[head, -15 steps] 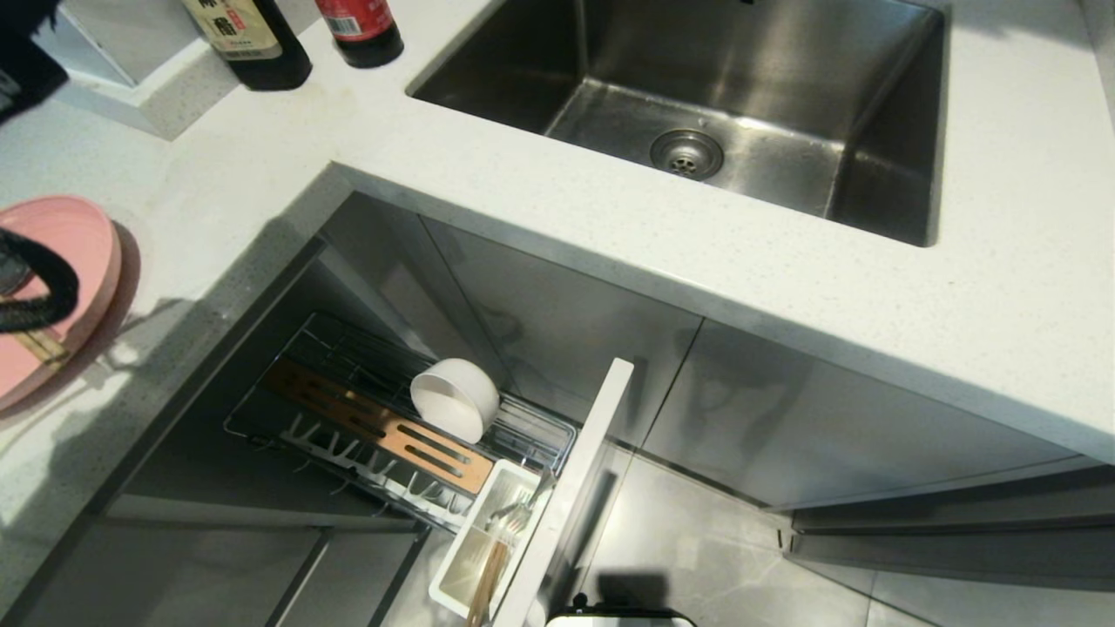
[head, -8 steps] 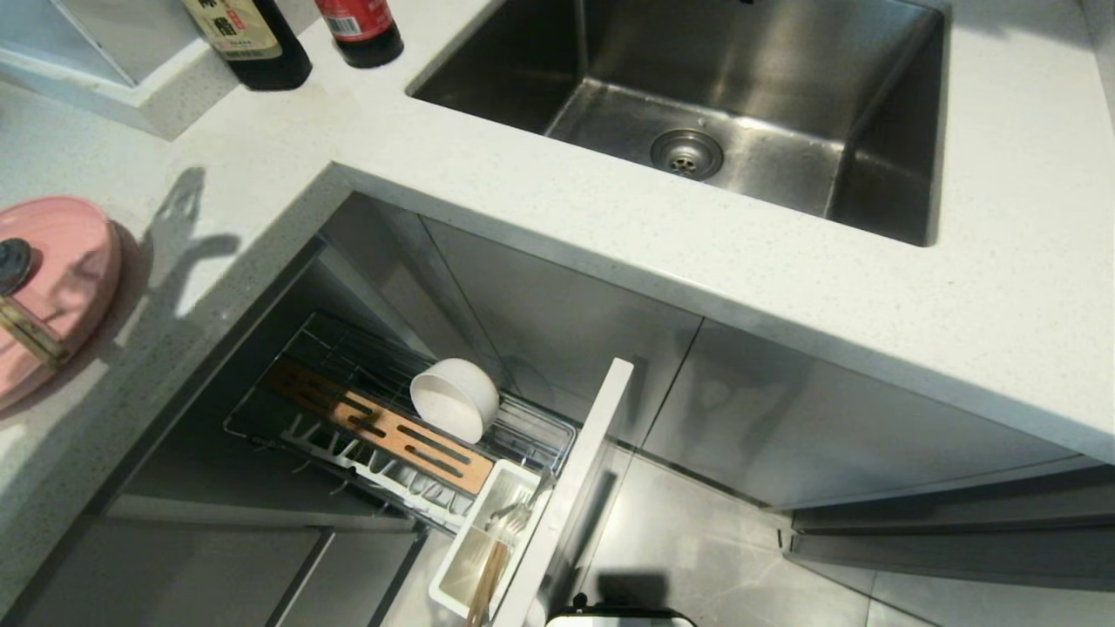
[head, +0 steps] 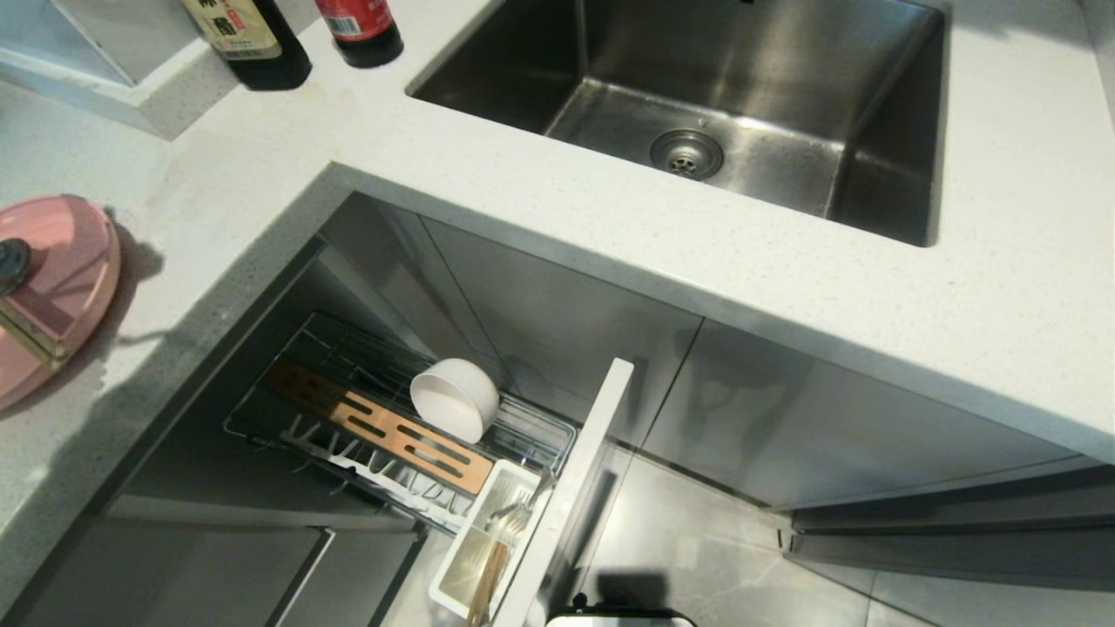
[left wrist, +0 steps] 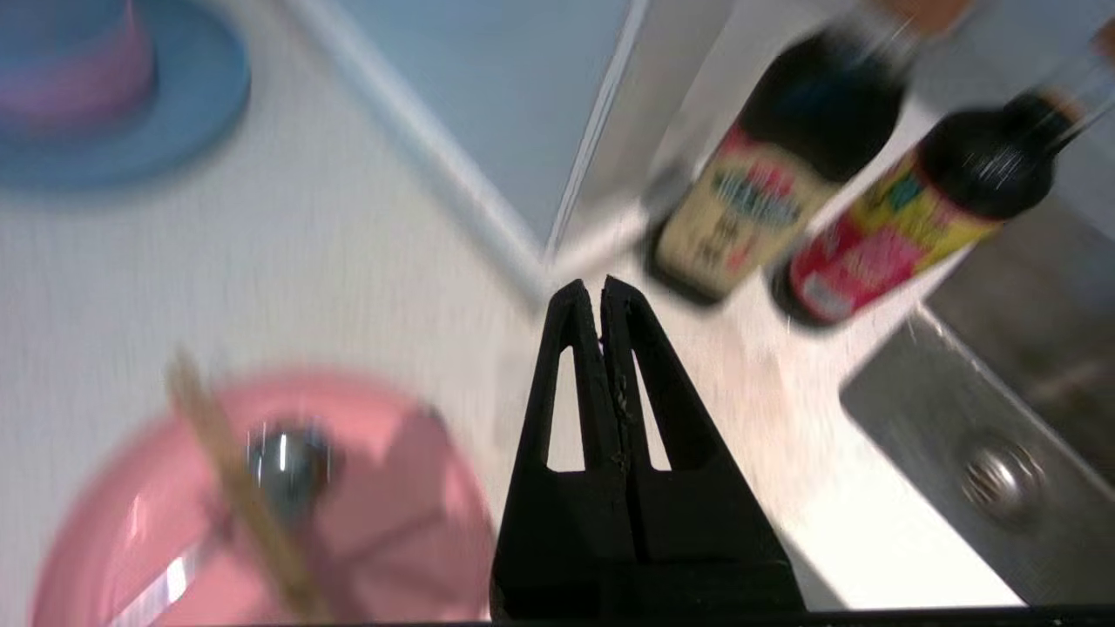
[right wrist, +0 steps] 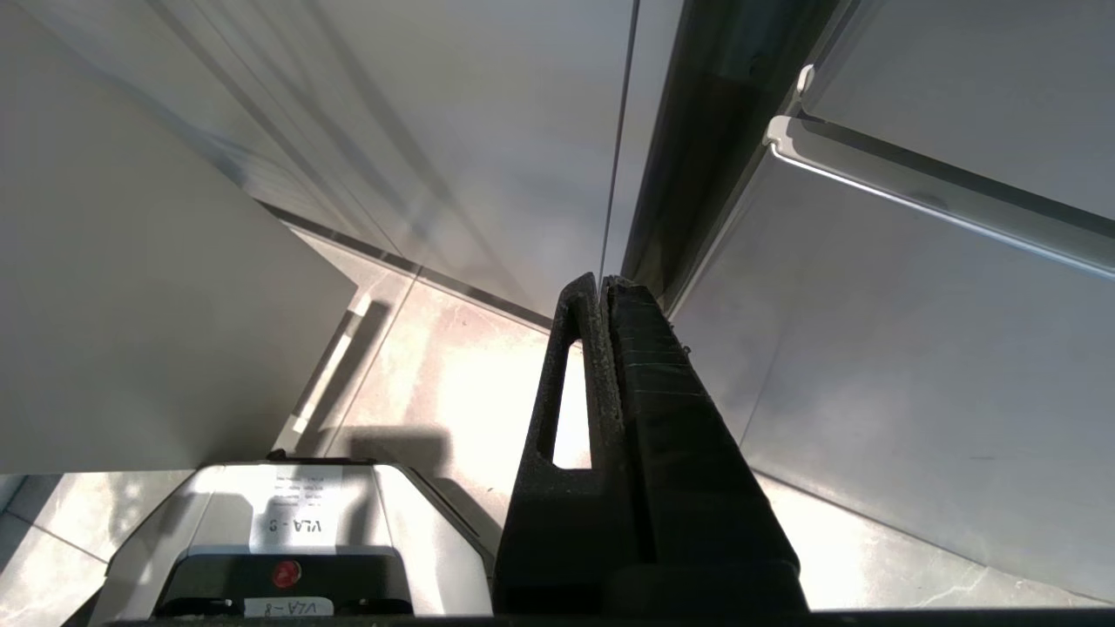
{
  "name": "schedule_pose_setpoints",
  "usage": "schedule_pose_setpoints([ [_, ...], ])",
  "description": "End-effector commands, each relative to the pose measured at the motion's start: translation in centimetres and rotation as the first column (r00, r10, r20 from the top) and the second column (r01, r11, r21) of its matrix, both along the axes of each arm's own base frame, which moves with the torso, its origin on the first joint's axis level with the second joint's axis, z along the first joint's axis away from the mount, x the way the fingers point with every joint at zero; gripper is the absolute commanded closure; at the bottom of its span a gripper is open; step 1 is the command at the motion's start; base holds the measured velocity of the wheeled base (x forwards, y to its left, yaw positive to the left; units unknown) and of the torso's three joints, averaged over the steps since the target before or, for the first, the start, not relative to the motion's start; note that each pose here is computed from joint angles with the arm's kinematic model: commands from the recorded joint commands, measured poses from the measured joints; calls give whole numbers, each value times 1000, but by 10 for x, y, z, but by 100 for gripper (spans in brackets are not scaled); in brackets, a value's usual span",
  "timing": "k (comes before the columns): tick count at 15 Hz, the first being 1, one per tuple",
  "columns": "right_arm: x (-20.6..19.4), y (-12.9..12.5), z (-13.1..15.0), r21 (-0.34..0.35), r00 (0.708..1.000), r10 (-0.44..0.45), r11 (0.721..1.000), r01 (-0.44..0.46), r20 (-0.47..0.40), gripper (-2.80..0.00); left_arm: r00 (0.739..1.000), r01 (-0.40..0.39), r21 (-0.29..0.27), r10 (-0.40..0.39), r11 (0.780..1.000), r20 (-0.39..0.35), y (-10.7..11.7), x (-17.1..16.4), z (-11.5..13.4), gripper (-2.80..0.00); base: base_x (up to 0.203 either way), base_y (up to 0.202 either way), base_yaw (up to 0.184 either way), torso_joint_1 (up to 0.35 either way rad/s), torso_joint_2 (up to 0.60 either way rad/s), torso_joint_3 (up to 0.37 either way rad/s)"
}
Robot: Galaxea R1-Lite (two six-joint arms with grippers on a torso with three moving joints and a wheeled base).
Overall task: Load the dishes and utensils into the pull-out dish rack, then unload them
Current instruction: Pick up the chopsticks and place it in the cupboard
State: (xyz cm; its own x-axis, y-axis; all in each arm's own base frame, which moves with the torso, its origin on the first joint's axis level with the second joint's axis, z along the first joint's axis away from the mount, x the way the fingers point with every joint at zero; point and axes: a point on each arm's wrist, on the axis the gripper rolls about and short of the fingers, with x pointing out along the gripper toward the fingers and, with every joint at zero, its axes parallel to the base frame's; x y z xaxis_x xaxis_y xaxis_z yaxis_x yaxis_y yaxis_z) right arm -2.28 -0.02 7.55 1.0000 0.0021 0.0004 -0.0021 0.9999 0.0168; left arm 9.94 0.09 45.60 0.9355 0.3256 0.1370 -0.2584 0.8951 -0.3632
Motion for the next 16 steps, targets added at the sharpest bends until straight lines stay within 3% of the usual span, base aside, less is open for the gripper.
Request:
schedule_pose_setpoints([
  [1, 0, 0, 0, 0, 1000, 1, 1000, -1, -2, 0, 978, -18, -113, -6, 993, -208, 2, -15, -18, 0, 0, 0, 0, 0, 0, 0],
  [2, 0, 0, 0, 0, 1000, 1, 1000, -1, -1, 0, 960, -47, -167, -2, 985, -280, 2, -20, -26, 0, 0, 0, 0, 0, 0, 0],
  [3, 0, 0, 0, 0, 1000, 1, 1000, -1, -1, 0, 955, -83, -188, 24, 979, -296, 3, -21, -28, 0, 0, 0, 0, 0, 0, 0],
  [5, 0, 0, 0, 0, 1000, 1, 1000, -1, -2, 0, 921, -228, -149, 164, 962, -354, 7, -13, -35, 0, 0, 0, 0, 0, 0, 0],
  [7, 0, 0, 0, 0, 1000, 1, 1000, -1, -2, 0, 881, -258, -131, 177, 957, -438, 8, -8, -46, 0, 0, 0, 0, 0, 0, 0],
  [10, 0, 0, 0, 1, 1000, 1, 1000, -1, -1, 0, 845, -279, -138, 174, 950, -505, 8, -13, -56, 0, 0, 0, 0, 0, 0, 0],
  [11, 0, 0, 0, 0, 1000, 1, 1000, -1, -2, 0, 827, -300, -166, 169, 940, -535, 8, -10, -66, -280, 0, 0, 0, 0, 0, 0],
  [13, 0, 0, 0, 1, 1000, 1, 1000, -1, -2, 0, 816, -313, -228, 138, 922, -561, 7, -8, -76, -280, 0, 0, 0, 0, 0, 0],
  [16, 0, 0, 0, 1, 1000, 1, 1000, -1, -2, 0, 811, -271, -337, 26, 902, -584, 7, 0, -86, -280, 0, 0, 0, 0, 0, 0],
])
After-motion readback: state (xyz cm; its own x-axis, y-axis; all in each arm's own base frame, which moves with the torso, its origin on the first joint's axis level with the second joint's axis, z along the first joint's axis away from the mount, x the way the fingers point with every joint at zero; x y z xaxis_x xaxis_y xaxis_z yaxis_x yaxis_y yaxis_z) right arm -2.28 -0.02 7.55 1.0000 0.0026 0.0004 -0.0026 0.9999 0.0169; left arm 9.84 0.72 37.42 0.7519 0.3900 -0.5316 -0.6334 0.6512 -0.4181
